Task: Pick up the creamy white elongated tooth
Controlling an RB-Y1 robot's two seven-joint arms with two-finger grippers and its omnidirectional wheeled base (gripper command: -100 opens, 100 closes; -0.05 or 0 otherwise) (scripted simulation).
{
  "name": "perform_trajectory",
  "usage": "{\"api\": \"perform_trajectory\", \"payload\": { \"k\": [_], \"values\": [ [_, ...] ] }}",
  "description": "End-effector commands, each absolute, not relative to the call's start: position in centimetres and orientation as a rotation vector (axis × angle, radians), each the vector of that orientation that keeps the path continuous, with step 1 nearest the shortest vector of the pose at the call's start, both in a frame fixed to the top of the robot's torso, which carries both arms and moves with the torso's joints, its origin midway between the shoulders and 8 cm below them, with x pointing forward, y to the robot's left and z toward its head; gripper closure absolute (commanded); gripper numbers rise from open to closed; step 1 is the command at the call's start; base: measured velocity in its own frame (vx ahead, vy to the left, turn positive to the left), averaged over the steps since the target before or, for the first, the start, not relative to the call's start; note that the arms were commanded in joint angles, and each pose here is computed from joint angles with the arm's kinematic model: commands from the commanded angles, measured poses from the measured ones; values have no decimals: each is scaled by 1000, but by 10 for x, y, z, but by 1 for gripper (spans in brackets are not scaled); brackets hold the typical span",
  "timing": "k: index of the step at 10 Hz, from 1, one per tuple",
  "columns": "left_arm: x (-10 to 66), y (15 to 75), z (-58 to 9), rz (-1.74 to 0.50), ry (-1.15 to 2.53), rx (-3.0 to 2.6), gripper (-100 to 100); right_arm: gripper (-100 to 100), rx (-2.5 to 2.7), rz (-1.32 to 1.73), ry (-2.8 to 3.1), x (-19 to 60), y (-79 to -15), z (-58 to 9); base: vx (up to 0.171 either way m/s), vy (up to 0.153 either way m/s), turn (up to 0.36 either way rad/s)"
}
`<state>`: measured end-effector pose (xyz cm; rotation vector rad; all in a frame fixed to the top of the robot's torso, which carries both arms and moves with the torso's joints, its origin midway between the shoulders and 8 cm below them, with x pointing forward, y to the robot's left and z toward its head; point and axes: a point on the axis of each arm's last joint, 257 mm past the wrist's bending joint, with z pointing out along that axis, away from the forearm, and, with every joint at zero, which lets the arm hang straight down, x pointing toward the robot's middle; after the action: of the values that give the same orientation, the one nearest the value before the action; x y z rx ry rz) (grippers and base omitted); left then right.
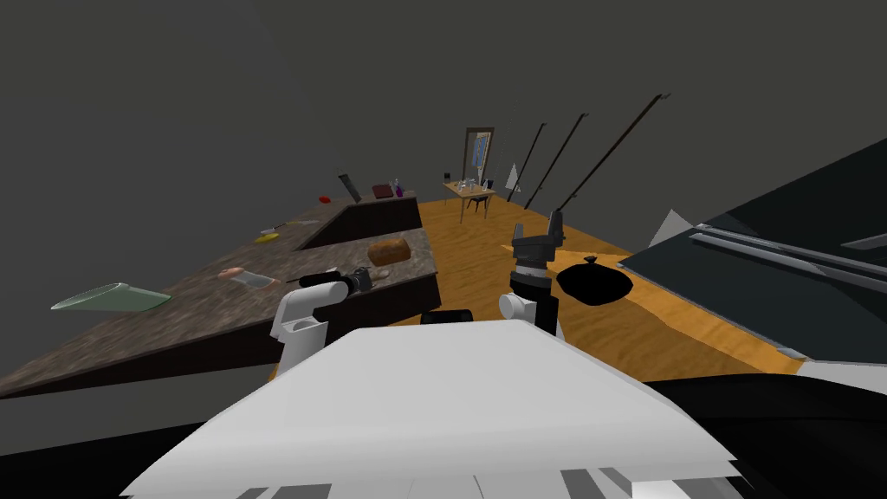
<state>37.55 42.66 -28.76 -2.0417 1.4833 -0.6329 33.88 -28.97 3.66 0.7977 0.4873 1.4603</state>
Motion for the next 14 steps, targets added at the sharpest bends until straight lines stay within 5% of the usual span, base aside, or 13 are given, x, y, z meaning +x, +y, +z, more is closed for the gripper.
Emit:
{"api": "perform_trajectory", "payload": {
  "k": [1,6,7,8,14],
  "values": [
    [363,437,-297,-581,1488,-2090,-100,0,798,1460,487,339,-290,37,92,-37,22],
    [346,452,-306,-507,1494,-2158,-100,0,798,1460,487,339,-290,37,64,-30,23],
    [345,453,-307,-503,1495,-2161,0,0,798,1460,487,339,-290,37,0,0,0],
    [347,454,-311,-499,1477,-2171,-100,0,798,1460,487,339,-290,37,-20,21,-82],
    [354,458,-324,-482,1415,-2202,-100,0,798,1460,487,339,-290,37,-38,32,-97]
  ]
}}
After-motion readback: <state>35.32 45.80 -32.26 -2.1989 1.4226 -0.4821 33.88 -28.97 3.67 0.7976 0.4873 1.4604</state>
